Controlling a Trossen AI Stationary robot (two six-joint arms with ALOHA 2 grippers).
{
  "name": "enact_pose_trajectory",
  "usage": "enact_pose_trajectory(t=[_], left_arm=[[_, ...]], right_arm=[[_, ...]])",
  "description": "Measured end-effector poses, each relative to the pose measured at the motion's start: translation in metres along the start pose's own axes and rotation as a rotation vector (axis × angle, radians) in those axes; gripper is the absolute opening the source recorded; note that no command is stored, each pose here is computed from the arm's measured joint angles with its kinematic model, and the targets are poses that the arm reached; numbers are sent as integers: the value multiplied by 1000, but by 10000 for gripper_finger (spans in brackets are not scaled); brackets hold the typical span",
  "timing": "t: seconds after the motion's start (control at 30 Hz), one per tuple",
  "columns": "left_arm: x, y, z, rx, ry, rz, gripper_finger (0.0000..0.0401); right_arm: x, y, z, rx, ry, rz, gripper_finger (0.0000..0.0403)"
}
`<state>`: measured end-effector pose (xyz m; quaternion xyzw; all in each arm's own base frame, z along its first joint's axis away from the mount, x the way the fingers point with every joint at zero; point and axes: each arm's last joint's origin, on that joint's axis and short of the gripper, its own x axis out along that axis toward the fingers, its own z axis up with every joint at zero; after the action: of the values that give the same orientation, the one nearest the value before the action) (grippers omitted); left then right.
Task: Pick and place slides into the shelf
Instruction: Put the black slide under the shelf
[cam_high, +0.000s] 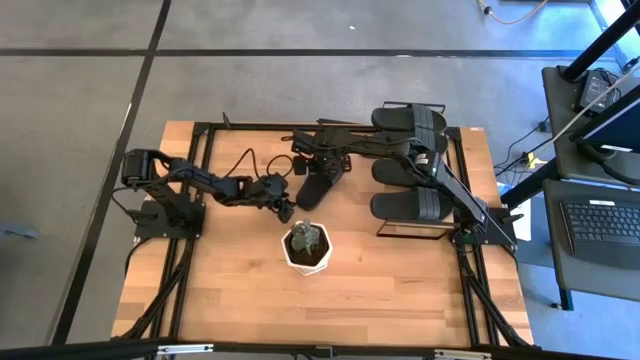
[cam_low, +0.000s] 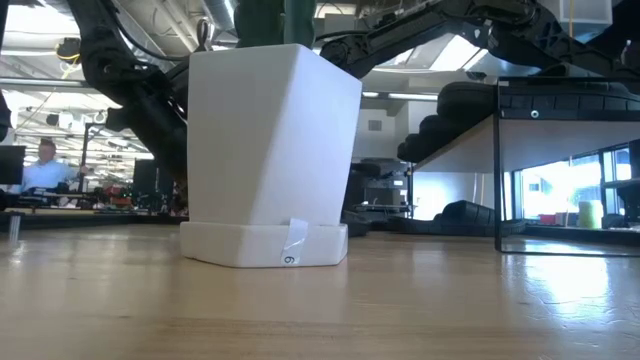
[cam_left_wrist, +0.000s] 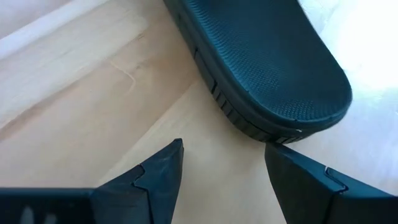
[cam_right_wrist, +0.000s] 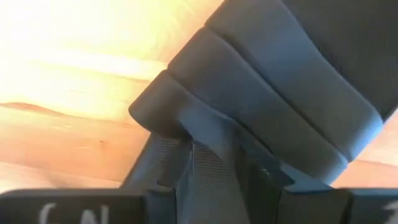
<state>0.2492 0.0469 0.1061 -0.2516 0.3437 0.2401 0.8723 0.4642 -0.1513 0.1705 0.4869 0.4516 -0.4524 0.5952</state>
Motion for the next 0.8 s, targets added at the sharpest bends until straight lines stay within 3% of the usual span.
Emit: enact_pose_trajectory(t=[0.47,0.8], left_arm=[[-2,-12,-6,-40,23,-65,218],[-1,-6,-5,-69,-52,77,218]], right_arm=[[0,3,14,59,-34,81,115],[-1,6,10,49,5,113,115]])
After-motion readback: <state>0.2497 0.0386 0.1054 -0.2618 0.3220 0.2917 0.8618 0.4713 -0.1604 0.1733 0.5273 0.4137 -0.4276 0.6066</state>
